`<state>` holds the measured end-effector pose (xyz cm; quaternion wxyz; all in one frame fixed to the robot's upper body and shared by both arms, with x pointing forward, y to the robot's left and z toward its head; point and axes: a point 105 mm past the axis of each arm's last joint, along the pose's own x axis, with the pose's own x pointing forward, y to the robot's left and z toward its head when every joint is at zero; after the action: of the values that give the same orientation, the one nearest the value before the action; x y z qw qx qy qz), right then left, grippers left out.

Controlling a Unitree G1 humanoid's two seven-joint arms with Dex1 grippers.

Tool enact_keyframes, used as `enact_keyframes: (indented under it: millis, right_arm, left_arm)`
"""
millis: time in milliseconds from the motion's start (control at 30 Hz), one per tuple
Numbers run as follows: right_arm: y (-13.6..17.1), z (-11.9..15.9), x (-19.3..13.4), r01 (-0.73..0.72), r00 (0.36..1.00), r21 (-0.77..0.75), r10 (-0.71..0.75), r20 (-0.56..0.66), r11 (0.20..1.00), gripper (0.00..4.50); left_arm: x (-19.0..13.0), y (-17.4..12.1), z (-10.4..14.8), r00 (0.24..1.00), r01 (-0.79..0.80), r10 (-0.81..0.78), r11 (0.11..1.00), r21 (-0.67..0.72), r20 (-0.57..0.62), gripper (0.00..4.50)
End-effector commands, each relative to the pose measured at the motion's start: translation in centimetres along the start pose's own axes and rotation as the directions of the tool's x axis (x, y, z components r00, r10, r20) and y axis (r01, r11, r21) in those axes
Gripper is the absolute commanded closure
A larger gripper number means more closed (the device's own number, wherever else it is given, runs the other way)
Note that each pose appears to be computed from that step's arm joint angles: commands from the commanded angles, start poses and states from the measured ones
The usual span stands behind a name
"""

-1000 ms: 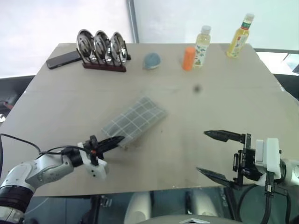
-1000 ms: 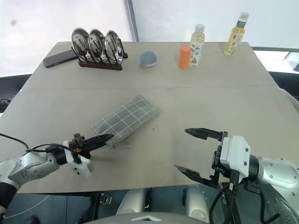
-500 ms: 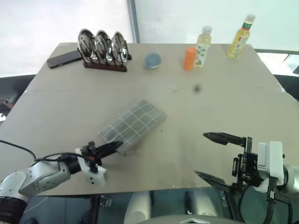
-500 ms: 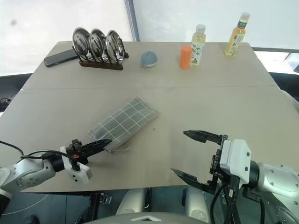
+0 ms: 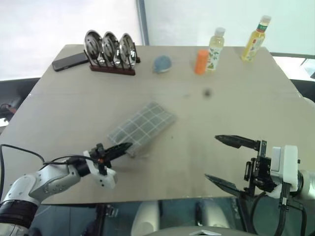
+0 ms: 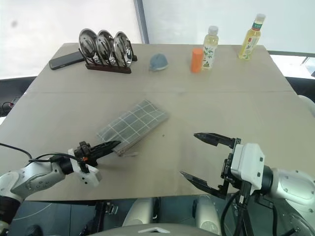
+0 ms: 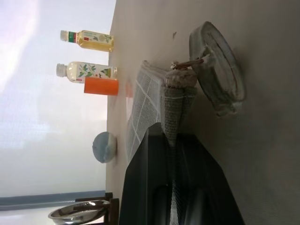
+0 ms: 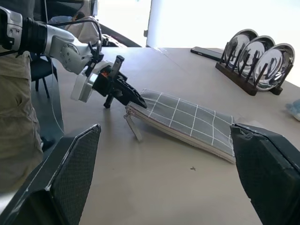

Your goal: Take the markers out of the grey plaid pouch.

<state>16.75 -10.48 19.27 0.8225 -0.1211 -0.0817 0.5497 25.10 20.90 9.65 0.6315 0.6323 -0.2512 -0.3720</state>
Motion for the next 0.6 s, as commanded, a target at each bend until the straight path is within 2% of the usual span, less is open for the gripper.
enact_keyframes:
  millis: [33, 167, 267, 333, 400, 533, 600]
  right_arm:
    - [-0.1, 0.1, 0.1, 0.003, 1.000, -0.036, -0.002, 0.011, 0.999, 0.00]
    - [-0.9, -0.4, -0.1, 0.043, 0.999, -0.036, -0.044, -0.023, 0.998, 0.00]
    - [-2.1, -0.5, -0.7, 0.108, 0.991, -0.056, -0.112, -0.073, 0.993, 0.00]
    - [-2.9, -0.8, -1.4, 0.161, 0.975, -0.091, -0.173, -0.143, 0.983, 0.00]
    - [-3.9, -0.7, -2.1, 0.223, 0.947, -0.132, -0.247, -0.205, 0.966, 0.00]
    - [-5.2, -0.5, -3.2, 0.288, 0.892, -0.155, -0.324, -0.315, 0.945, 0.00]
    - [-5.5, -0.3, -3.1, 0.297, 0.888, -0.094, -0.311, -0.338, 0.950, 0.00]
  left_arm:
    - [0.7, 0.7, 0.3, 0.998, -0.046, 0.050, 0.995, -0.094, 0.041, 4.45]
    - [1.9, 3.7, 1.4, 0.981, -0.113, 0.151, 0.954, -0.277, 0.120, 4.45]
    - [3.2, 5.7, 2.6, 0.966, -0.064, 0.187, 0.845, -0.531, 0.181, 4.45]
    - [4.0, 6.8, 3.6, 0.947, 0.035, 0.207, 0.690, -0.723, 0.244, 4.45]
    - [4.5, 8.3, 3.9, 0.925, 0.095, 0.265, 0.530, -0.842, 0.272, 4.45]
    - [5.5, 9.0, 3.5, 0.909, 0.203, 0.304, 0.277, -0.939, 0.286, 4.45]
    - [6.1, 8.3, 3.0, 0.915, 0.223, 0.287, 0.225, -0.948, 0.283, 4.45]
